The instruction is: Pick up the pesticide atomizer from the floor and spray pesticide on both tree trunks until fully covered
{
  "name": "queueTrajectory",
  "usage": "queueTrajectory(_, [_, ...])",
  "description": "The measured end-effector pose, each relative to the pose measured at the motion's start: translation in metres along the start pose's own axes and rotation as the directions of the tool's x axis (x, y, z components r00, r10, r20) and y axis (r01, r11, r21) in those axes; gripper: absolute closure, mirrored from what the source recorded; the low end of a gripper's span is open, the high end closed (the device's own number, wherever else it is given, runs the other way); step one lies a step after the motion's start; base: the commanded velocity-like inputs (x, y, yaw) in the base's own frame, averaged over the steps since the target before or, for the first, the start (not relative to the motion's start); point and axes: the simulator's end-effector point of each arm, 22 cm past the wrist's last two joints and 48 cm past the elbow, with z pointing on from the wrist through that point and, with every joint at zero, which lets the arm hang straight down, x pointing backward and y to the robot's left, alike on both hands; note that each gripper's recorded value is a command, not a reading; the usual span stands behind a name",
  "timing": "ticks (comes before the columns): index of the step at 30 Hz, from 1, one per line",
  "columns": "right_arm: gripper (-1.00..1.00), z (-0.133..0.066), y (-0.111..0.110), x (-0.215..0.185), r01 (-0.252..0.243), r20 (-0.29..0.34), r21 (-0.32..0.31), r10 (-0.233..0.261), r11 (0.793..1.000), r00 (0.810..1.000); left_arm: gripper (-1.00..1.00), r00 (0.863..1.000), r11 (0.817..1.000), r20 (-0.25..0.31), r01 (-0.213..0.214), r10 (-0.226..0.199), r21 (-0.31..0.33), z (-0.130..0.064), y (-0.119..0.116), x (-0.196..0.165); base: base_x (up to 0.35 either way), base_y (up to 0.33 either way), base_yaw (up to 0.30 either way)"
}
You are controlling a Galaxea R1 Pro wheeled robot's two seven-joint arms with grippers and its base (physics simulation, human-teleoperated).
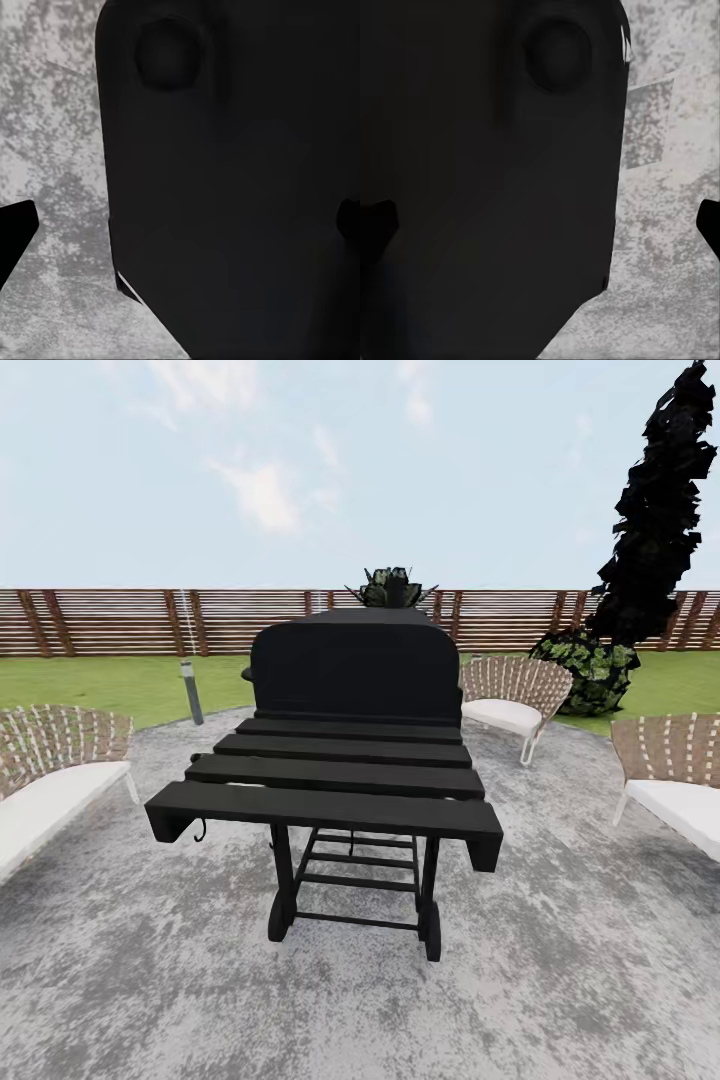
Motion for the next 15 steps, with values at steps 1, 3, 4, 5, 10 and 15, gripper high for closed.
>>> queueTrajectory(1, [-1.0,0.0,-0.005,-0.008,0.01,0.016,0.011,-0.01,1.0,1.0,-1.0,1.0,1.0,0.016,0.0,0.0,0.0,0.0,-0.003,-0.008,0.0,0.0,0.0])
queueTrajectory(3, [-1.0,-0.001,-0.016,-0.025,0.023,0.049,0.033,-0.024,0.999,0.998,-1.0,0.999,1.0,0.05,0.0,0.0,0.001,-0.001,-0.01,-0.025,0.0,0.0,0.0])
queueTrajectory(4, [-1.0,-0.001,-0.022,-0.034,0.027,0.066,0.044,-0.03,0.999,0.997,-1.0,0.998,1.0,0.066,0.001,-0.001,0.002,-0.001,-0.013,-0.034,0.0,0.0,0.0])
queueTrajectory(5, [-1.0,-0.002,-0.027,-0.042,0.031,0.082,0.055,-0.036,0.998,0.996,-1.0,0.997,1.0,0.083,0.001,-0.001,0.002,-0.002,-0.016,-0.042,0.0,0.0,0.0])
queueTrajectory(10, [-1.0,-0.007,-0.054,-0.085,0.047,0.164,0.112,-0.065,0.993,0.984,-1.0,0.986,1.0,0.167,0.005,-0.004,-0.003,-0.006,-0.028,-0.084,0.0,0.0,0.0])
queueTrajectory(15, [-1.0,-0.015,-0.059,-0.128,0.06,0.246,0.144,-0.095,0.988,0.965,-1.0,0.968,0.999,0.251,-0.009,0.018,-0.035,-0.013,-0.021,-0.127,0.0,0.0,0.0])
